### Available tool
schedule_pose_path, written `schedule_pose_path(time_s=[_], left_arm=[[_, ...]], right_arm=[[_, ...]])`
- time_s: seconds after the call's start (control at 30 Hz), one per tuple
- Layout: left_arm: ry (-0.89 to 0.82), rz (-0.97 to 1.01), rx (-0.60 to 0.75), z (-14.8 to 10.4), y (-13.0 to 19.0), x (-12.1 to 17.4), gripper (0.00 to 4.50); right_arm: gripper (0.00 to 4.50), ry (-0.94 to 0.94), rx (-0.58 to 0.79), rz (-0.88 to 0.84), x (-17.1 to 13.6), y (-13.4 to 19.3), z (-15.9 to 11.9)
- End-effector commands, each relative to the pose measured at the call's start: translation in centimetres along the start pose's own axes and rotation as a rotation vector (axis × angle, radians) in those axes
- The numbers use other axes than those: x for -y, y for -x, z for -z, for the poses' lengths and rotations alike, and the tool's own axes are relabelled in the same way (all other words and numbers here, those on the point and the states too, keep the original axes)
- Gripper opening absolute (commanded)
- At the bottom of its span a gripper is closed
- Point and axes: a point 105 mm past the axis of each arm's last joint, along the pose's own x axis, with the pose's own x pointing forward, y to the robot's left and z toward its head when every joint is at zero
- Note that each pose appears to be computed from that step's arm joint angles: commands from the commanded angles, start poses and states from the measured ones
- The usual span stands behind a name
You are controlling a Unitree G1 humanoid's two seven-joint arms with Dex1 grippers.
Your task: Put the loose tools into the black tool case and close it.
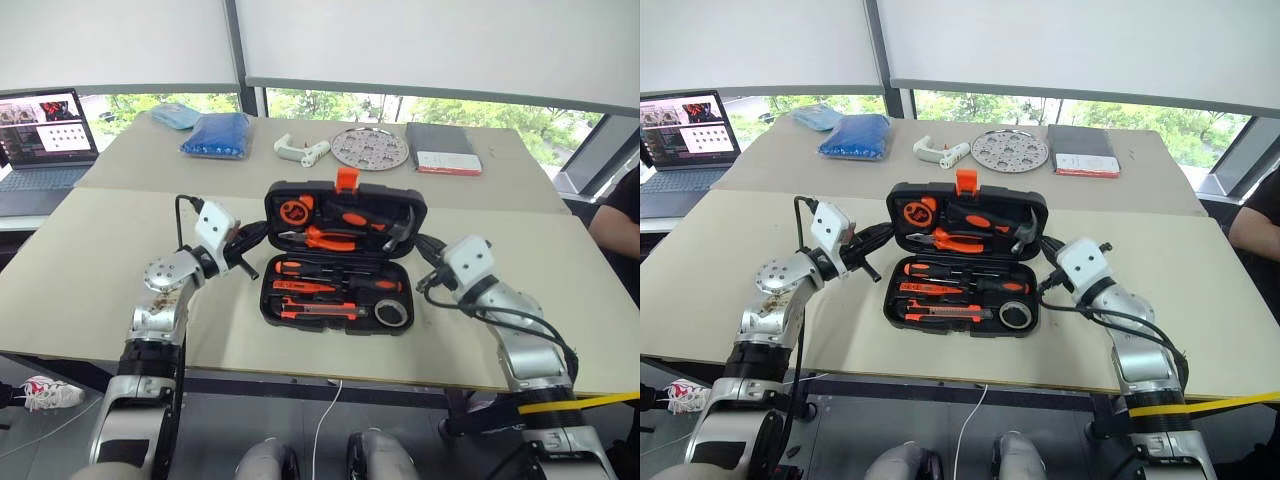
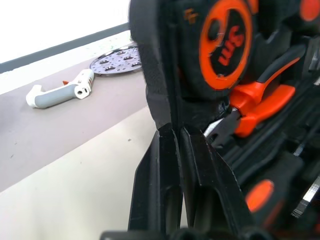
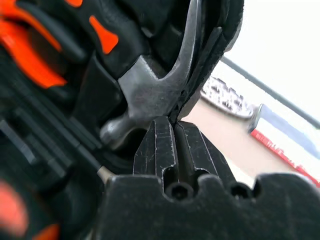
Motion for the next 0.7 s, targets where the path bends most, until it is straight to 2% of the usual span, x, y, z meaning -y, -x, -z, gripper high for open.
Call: schedule_pose_path(time_s=[0.03,0.13,0.17,0.27,0.3,0.37,0.43,0.47,0.5,0.57,0.63,0.7], left_arm=[[0.017,-0.029,0.017,-0.9,1.1,-0.2,0.36],[0.053,-0.035,0.002,-1.6,3.1,-0.7,1.30],[0.068,-0.033,-0.009,-1.9,3.8,-1.0,1.74],[0.206,0.113,-0.125,-2.8,8.2,-1.1,2.89],[0.232,0.153,-0.172,-2.8,9.3,-1.2,3.25],[0.242,0.171,-0.248,-2.2,10.2,-2.1,3.25],[0.164,0.167,-0.294,-1.3,9.5,-3.3,3.25],[0.122,0.161,-0.296,-0.9,8.5,-4.1,3.33],[0.093,0.158,-0.289,-0.7,7.3,-4.6,3.03],[0.032,0.188,-0.280,-0.5,4.6,-4.7,2.59],[-0.026,0.238,-0.275,-0.4,2.1,-4.2,1.79],[-0.077,0.275,-0.268,-0.3,-0.6,-3.5,1.24]], right_arm=[[0.39,0.030,0.063,-0.067,-1.0,0.8,-1.5],[1.29,-0.017,0.066,-0.102,-0.5,2.1,-2.6],[1.67,-0.034,0.062,-0.120,-0.3,2.6,-3.1],[2.69,-0.167,-0.028,-0.335,-0.5,6.0,-4.3],[2.76,-0.227,-0.078,-0.420,-1.2,7.3,-4.4],[2.76,-0.279,-0.137,-0.578,-2.9,9.5,-4.7],[2.76,-0.318,-0.198,-0.709,-4.7,11.3,-4.6],[2.18,-0.323,-0.232,-0.764,-5.6,12.1,-4.3],[1.97,-0.325,-0.260,-0.800,-6.3,12.6,-3.9],[1.27,-0.316,-0.279,-0.850,-7.4,13.1,-3.7],[0.57,-0.310,-0.278,-0.846,-7.8,12.6,-3.6],[0.07,-0.282,-0.273,-0.823,-7.9,11.7,-3.3]])
